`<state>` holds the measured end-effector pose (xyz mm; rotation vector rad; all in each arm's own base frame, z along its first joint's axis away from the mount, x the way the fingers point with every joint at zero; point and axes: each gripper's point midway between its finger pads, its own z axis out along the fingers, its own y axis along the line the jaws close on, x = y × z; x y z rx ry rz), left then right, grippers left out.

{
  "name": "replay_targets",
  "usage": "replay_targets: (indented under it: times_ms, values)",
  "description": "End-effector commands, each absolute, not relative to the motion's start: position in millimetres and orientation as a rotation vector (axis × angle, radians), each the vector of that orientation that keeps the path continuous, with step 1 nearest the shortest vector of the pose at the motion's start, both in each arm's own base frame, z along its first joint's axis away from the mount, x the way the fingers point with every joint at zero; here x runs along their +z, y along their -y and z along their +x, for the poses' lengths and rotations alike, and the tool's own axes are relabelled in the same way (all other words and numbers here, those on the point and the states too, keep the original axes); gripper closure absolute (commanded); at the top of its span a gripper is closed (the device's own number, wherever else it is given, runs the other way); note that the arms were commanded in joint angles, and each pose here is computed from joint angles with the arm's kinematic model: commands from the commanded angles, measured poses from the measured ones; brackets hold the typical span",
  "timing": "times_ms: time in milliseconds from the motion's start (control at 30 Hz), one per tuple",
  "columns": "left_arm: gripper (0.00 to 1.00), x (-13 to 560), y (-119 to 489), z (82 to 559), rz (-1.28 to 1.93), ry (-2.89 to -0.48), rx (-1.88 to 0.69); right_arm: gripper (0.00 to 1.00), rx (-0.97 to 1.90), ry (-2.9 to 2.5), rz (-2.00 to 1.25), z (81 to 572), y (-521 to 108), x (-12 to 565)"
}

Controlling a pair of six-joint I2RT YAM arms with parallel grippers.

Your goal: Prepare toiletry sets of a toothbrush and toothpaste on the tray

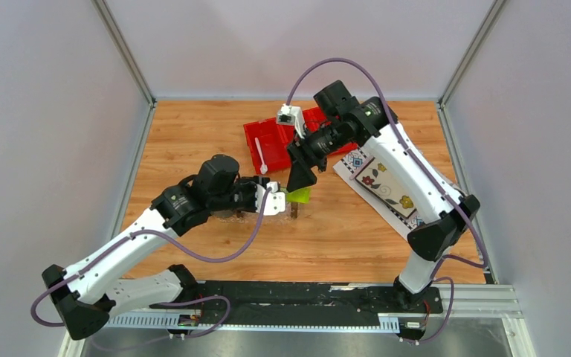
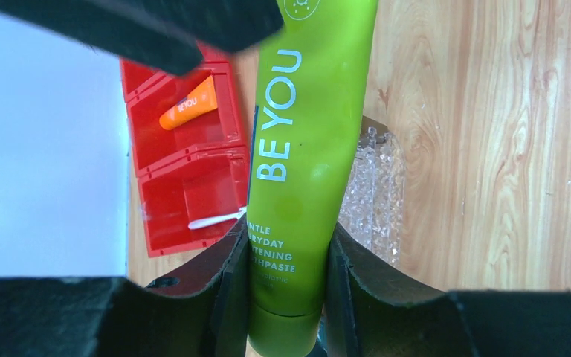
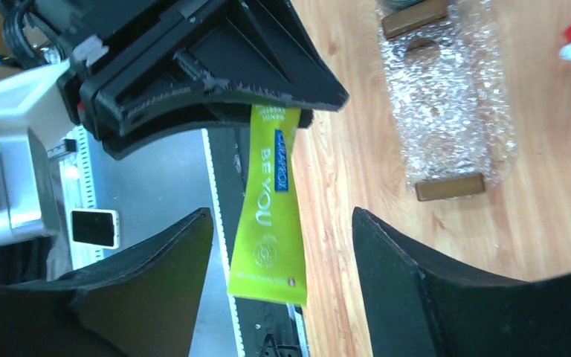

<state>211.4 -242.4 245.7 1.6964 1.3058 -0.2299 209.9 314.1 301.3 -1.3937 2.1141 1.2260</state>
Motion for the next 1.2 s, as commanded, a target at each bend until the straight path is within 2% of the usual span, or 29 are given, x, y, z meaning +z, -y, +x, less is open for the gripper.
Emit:
replay_targets:
  times_ms: [0, 167, 300, 533, 667, 700, 767, 1167]
  values:
    - [1.0, 268, 236, 208, 1.566, -1.331, -0.267, 0.25, 1.064, -1.962, -1.326, 224, -296, 348]
    - [1.0, 291, 229, 206, 1.416, -1.399, -0.452, 0.17, 0.974, -1.883, -1.264, 232, -275, 377]
    - [1.0, 313, 232, 195, 1.294, -1.438, -0.72, 0.07, 0.886, -1.802, -1.267, 235, -266, 387]
    - [1.0, 338, 246, 153, 1.305, -1.394, -1.22, 0.02, 0.801, -1.621, -1.289, 229, -258, 410]
    - [1.0, 347, 252, 134, 1.296, -1.394, -1.461, 0.0, 0.869, -1.555, -1.318, 220, -266, 418]
    - [1.0, 355, 254, 130, 1.32, -1.331, -1.501, 0.0, 0.876, -1.537, -1.32, 220, -268, 421]
    - [1.0, 356, 255, 126, 1.288, -1.374, -1.589, 0.0, 0.929, -1.505, -1.345, 212, -273, 424]
    - [1.0, 357, 255, 124, 1.303, -1.349, -1.621, 0.0, 1.129, -1.42, -1.482, 174, -298, 422]
